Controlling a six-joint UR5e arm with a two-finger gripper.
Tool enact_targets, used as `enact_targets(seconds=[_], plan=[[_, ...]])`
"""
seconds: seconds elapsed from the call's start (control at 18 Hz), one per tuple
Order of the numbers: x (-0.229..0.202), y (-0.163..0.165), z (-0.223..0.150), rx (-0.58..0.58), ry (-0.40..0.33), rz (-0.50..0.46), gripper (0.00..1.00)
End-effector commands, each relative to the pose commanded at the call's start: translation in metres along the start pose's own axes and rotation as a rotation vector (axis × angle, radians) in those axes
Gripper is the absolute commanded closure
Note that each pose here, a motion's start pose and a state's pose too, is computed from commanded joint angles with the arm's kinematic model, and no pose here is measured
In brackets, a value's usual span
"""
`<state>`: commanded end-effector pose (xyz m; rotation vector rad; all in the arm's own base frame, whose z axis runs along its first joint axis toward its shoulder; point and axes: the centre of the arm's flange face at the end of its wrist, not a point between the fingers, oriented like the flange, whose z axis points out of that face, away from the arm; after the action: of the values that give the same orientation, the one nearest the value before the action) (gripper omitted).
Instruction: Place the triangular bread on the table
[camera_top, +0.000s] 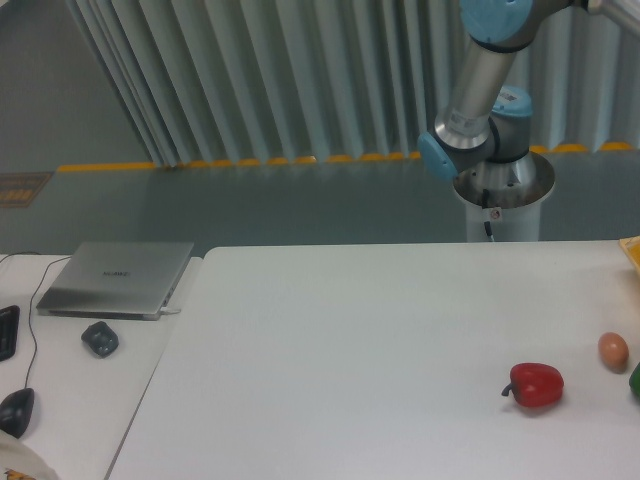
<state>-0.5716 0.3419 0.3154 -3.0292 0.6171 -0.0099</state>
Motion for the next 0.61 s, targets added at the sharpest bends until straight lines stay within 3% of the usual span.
enact_targets(seconds=[0.39,0.61], plan=[[0.001,0.002,0.015,0.002,0.020,0.002,0.00],[-0.001,0.008,0.016,0.002,0.006,0.003,0.09]])
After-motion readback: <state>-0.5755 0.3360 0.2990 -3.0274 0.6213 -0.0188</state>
